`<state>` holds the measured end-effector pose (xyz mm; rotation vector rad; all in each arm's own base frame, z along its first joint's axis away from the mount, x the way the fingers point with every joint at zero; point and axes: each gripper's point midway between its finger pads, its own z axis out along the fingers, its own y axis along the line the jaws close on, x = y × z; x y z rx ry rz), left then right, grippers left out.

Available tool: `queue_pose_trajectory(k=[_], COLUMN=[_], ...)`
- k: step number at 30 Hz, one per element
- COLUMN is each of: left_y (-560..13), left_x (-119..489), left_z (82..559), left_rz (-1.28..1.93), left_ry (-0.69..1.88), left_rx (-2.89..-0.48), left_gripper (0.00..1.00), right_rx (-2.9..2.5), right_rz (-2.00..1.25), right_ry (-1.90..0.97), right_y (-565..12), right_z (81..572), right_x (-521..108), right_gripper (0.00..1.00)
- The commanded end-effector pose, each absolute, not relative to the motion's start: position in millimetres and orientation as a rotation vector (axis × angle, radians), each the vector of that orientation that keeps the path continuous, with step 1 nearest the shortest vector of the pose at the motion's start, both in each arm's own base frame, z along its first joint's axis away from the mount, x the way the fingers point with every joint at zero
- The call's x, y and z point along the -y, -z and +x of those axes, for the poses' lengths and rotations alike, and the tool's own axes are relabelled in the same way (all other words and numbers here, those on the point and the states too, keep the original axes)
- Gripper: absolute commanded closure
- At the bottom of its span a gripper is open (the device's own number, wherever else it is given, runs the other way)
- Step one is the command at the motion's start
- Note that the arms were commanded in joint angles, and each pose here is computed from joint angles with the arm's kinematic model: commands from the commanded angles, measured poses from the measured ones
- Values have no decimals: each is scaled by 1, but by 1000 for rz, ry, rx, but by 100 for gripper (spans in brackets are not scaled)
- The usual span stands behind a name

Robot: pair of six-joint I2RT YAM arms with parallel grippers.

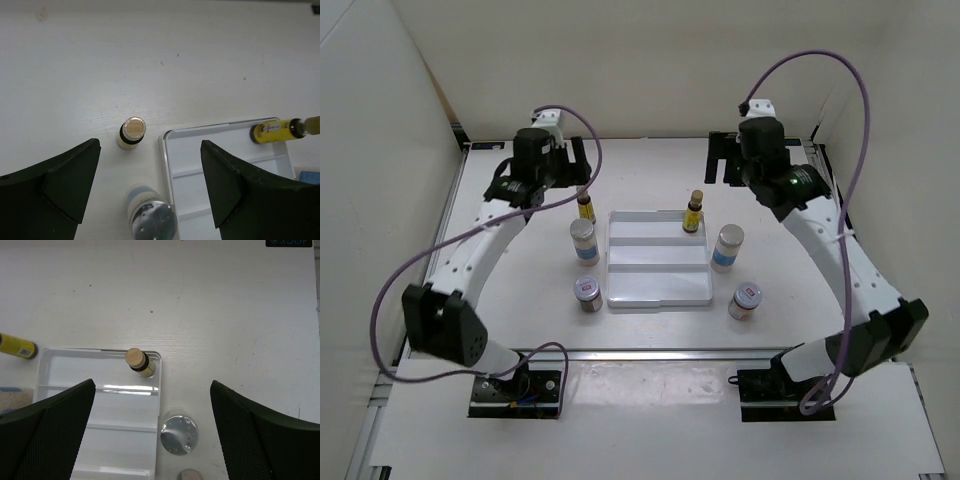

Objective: Organize the condiment bottles

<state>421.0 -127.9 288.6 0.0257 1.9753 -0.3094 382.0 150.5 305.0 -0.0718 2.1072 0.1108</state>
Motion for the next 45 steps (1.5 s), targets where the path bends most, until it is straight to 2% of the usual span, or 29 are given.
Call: queue_pose_trajectory(k=[1,10,13,17,23,25,29,33,45], left_y=[-236,-185,-186,-181,-179,-179,-178,-176,-161], left_x=[140,146,146,148,150,150,148,146,149], left_z=[426,459,467,478,484,484,482,481,482], left_rz=[50,31,9,22,22,22,17,23,58], left_ry=[313,267,250,243,243,243,231,213,217], left_rx=[-2170,-2283,-2277,-2281,-2281,-2281,-2288,-2296,-2338], left_gripper=[8,13,14,25,38,38,27,27,50], right_rx=[-2085,-1981,-1919,-1869,-1855,-1855,-1854,-1863,-1860], right_rz=[-109,-150,-132,-131,-116,-116,-110,-112,-109], right_ry=[-158,-308,-321,-331,-300,-300,-292,-289,-265], right_y=[-326,-354,-370,-380,-382,-382,-382,-380,-378], right_z=[359,292,274,261,259,259,256,255,254], right_x=[-146,-132,-121,-113,-106,-106,-103,-102,-98], right_gripper=[1,1,1,1,1,1,1,1,1])
